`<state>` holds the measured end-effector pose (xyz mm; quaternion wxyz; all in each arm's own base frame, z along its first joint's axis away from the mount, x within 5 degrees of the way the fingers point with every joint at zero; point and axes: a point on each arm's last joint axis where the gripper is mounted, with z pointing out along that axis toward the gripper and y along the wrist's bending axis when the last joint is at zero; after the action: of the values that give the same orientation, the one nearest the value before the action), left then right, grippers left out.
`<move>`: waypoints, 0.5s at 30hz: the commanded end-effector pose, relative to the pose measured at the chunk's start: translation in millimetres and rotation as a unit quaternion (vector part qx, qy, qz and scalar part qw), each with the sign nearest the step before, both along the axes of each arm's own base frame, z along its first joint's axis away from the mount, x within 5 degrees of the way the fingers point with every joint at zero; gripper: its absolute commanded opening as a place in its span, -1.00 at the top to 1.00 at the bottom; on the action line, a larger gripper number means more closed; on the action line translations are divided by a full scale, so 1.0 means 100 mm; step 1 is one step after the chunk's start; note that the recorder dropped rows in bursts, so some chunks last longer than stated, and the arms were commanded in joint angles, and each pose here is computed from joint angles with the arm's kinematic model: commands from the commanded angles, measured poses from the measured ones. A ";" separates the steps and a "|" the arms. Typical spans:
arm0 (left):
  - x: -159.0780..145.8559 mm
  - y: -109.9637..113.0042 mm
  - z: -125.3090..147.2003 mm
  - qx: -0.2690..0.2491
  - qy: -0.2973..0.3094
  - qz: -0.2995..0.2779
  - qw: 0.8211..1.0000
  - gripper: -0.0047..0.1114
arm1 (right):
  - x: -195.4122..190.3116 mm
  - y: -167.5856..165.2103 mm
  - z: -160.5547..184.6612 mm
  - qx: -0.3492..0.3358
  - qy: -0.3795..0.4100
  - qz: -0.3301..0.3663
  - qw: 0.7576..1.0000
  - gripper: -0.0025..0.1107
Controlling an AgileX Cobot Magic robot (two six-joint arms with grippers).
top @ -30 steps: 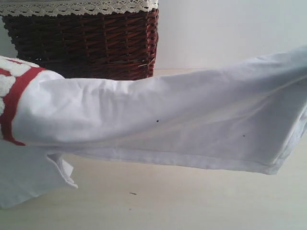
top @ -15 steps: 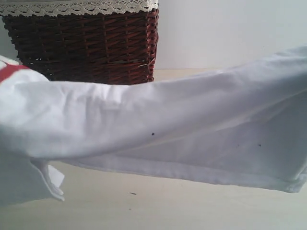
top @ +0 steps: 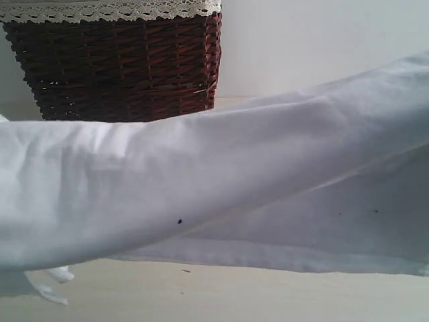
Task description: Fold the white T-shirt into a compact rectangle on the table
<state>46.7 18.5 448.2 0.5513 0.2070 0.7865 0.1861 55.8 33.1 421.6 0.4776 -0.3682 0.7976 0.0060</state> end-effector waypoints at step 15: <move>0.31 -0.21 -0.88 -0.004 0.163 -0.038 0.986 0.92 | 0.16 -0.10 -0.94 -0.030 0.157 -0.048 0.986 0.96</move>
<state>56.8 3.7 388.0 0.4630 0.2405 0.8453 0.1153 58.2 30.8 359.1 0.4015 -0.3324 0.8524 0.0420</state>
